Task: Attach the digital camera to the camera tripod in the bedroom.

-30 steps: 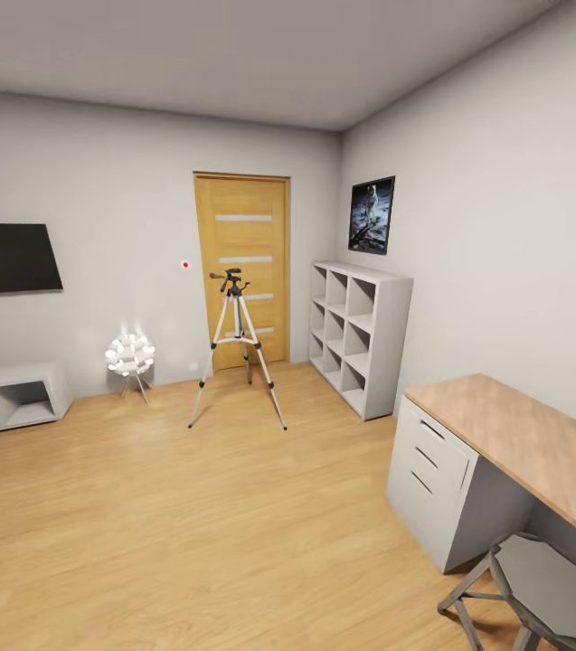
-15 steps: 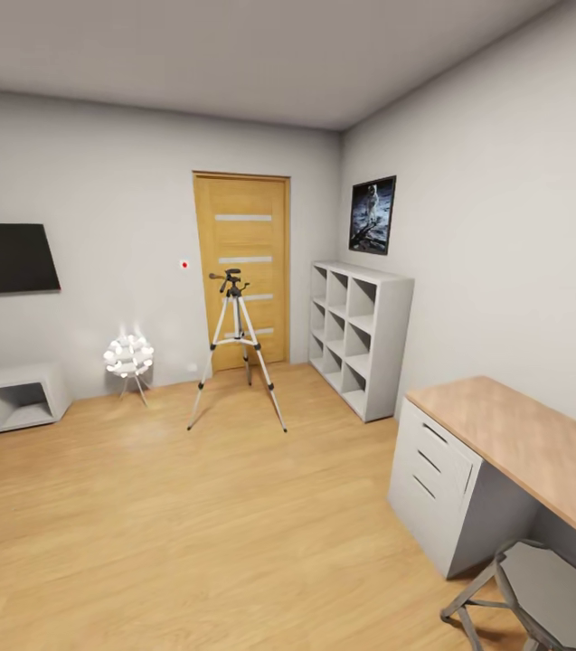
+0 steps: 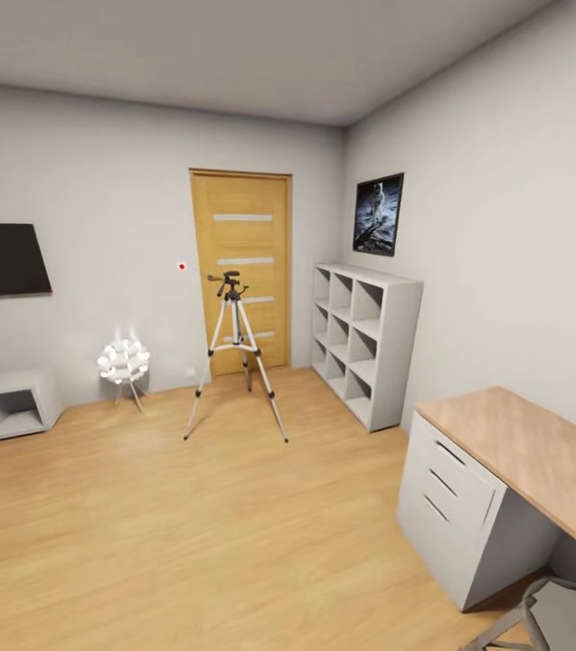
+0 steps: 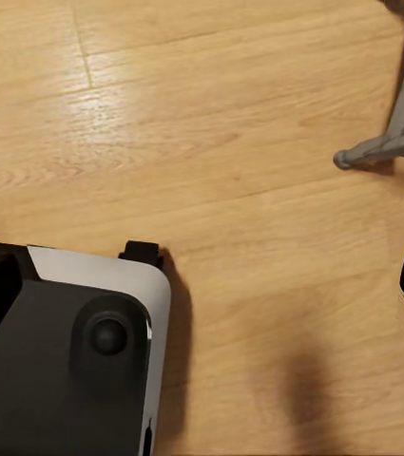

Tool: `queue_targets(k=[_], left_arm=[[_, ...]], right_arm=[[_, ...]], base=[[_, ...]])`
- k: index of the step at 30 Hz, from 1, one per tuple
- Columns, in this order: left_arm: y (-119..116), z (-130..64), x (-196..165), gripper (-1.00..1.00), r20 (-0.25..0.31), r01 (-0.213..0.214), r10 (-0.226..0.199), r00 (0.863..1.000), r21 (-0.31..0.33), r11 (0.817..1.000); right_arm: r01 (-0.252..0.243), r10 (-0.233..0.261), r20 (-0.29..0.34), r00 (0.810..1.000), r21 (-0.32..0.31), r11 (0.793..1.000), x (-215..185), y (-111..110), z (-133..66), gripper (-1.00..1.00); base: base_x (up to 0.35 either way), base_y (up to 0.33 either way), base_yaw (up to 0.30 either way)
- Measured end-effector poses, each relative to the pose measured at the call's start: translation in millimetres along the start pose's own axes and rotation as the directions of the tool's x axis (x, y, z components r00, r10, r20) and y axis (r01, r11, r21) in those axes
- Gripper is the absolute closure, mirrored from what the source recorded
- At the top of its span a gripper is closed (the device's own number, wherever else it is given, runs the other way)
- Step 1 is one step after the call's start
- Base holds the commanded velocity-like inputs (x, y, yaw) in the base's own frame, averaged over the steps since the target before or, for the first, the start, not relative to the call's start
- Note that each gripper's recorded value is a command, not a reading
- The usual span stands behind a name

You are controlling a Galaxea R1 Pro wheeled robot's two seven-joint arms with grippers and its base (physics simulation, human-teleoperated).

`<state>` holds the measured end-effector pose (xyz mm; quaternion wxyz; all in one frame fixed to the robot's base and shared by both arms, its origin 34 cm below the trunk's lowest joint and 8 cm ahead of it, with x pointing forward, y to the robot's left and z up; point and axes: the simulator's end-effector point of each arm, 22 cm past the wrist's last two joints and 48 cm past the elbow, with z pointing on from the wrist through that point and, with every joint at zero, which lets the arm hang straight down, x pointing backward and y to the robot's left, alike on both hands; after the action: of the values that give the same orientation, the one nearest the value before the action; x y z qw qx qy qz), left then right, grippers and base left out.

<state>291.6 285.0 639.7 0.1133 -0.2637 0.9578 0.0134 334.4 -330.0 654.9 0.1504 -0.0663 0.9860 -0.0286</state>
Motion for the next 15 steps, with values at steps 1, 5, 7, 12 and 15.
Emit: queue_targets(k=[1, 5, 7, 12, 15], left_arm=[[0.0, 0.0, 0.2, 1.00, -0.001, 0.000, 0.000, 1.000, 0.000, 1.000], [0.0, 0.0, 0.5, 1.00, -0.002, 0.000, 0.000, 1.000, 0.000, 1.000], [0.0, 0.0, 0.6, 1.00, -0.003, -0.001, 0.001, 1.000, 0.000, 1.000], [0.0, 0.0, 0.9, 1.00, -0.004, 0.000, 0.000, 1.000, 0.000, 1.000], [0.0, 0.0, 0.9, 1.00, -0.004, -0.001, 0.001, 1.000, 0.000, 1.000]], right_arm=[[0.000, 0.000, 0.000, 1.000, 0.000, 1.000, 0.1, 0.1, 0.0, -1.00], [0.001, -0.001, 0.003, 1.000, 0.000, 1.000, -0.4, -0.6, -0.1, -1.00], [0.001, -0.001, 0.004, 1.000, 0.001, 1.000, -0.7, -0.8, -0.1, -1.00], [0.004, -0.004, 0.002, 1.000, -0.001, 1.000, -0.4, -0.2, 0.0, -1.00], [0.005, -0.005, 0.000, 1.000, -0.002, 1.000, 0.3, 0.3, 0.0, -1.00]], base=[[0.322, 0.000, 0.019], [0.323, 0.000, 0.010], [0.323, 0.000, 0.005], [0.324, 0.000, 0.002], [0.324, 0.000, 0.004]])
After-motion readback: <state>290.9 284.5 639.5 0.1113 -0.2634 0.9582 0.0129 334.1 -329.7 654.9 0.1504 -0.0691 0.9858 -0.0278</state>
